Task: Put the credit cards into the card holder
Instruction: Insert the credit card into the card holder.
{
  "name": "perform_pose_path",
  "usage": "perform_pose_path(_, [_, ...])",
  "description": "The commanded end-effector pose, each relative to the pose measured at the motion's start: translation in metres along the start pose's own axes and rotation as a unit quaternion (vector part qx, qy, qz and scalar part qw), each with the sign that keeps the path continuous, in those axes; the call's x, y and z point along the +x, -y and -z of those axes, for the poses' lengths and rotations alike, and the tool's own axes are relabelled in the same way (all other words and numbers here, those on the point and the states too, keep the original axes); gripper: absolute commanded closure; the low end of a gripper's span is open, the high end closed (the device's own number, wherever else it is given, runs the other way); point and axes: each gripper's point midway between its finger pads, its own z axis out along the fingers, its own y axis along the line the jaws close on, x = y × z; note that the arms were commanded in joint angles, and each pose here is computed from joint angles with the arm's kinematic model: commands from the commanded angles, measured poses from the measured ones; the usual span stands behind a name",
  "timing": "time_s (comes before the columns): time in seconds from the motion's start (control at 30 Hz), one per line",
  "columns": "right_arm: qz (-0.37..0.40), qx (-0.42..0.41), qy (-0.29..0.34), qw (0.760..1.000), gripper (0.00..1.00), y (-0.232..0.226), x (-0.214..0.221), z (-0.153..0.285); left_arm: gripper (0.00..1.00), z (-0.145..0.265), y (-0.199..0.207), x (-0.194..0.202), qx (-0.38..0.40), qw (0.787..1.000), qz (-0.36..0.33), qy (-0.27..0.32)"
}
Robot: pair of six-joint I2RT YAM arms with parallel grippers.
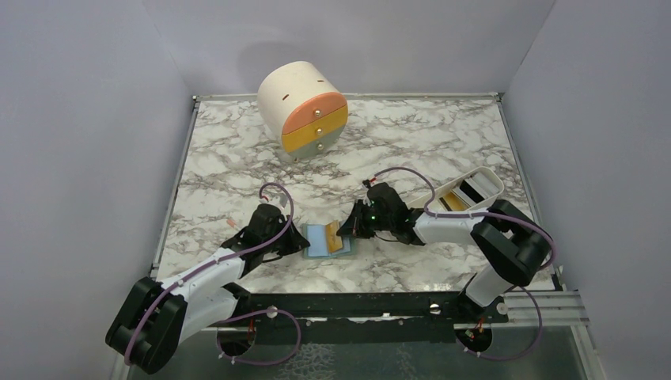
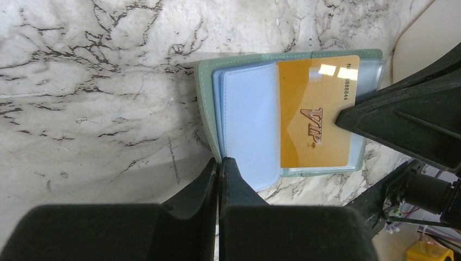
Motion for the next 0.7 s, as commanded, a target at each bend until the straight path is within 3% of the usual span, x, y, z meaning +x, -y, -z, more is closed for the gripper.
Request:
perform_pose_path(0.0, [0.004,-0.02,-0.004,1.0,0.99,-0.005,0.004,-0.004,1.0,-0.001,-0.003,0.004,0.001,1.0,0.001,-0.004])
perform_pose_path(0.37, [-0.018,-0.044,-0.015,0.999,0.99,-0.008,0.012,-0.003,1.0,-0.003,-0.006,0.007,-0.003,1.0,0.001,-0.008])
perform_pose_path(0.67, [-0.045,-0.026,0.01,0.999,0.99,0.003,0.007,-0.006,1.0,-0.002,-0.004,0.008,0.003,1.0,0.009,-0.006])
